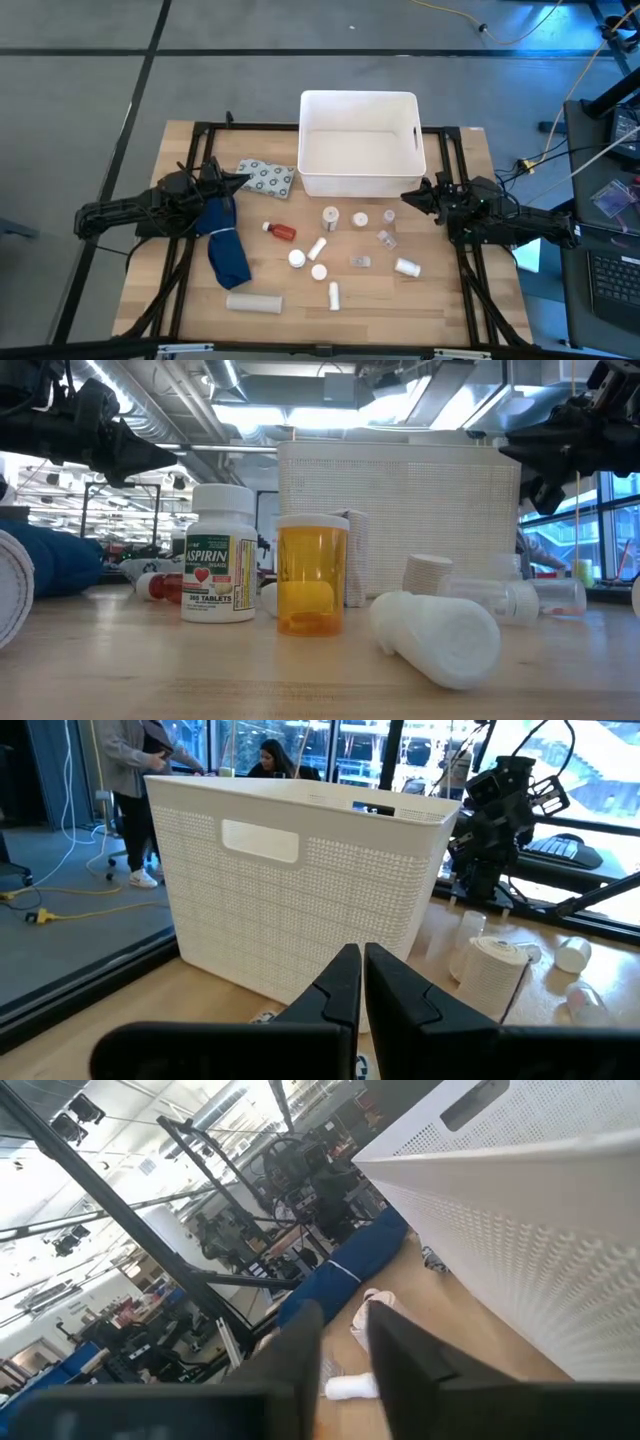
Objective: Pick & place medical supplies in basket/bin
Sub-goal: Put the transparent pill bottle in the white bin
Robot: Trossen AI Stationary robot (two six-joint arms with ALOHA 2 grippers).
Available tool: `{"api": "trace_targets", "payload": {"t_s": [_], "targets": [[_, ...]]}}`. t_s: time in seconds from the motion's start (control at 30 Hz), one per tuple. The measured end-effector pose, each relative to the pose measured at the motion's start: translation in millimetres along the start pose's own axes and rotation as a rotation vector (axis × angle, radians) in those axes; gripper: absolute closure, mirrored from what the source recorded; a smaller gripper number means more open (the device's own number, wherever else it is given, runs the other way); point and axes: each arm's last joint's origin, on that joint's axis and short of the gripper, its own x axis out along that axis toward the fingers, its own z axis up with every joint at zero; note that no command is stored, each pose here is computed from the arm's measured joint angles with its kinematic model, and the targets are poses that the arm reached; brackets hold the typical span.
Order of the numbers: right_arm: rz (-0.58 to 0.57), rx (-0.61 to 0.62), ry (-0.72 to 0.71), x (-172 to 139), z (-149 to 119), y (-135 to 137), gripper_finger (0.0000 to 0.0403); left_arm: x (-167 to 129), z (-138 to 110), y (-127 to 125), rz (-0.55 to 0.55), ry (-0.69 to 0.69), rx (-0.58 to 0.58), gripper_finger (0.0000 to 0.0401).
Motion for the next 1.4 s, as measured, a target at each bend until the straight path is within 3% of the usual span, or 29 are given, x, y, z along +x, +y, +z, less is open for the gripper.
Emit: {"api": "trace_targets", "payload": {"t_s": [0.2,0.4,0.67,0.77,0.87,0.97,1.17,1.4], "targets": [[0.019,-0.029,0.006,0,0,1,0.0213,0,0,0,0.001,0.000,-0.016,0.0386],[0.163,-0.188,-0.013,-2,10,14,0.0178,0,0,0,0.001,0.000,-0.023,0.0386],[0.280,-0.451,-0.202,-21,74,74,0.0176,0,0,1,0.030,-0.005,-0.023,0.0386],[0.280,-0.532,-0.178,-23,101,98,0.0177,0,0,1,0.040,-0.007,-0.023,0.0386],[0.202,-0.550,-0.034,-13,123,114,0.0177,0,0,2,0.055,-0.009,-0.024,0.0385],[0.091,-0.494,0.200,6,137,121,0.0177,0,0,2,0.060,-0.010,-0.034,0.0383],[-0.162,-0.326,0.718,46,138,122,0.0177,0,0,2,0.060,-0.010,-0.041,0.0367],[-0.407,-0.315,0.893,81,127,130,0.0177,0,0,2,0.060,-0.011,-0.079,0.0343]]}}
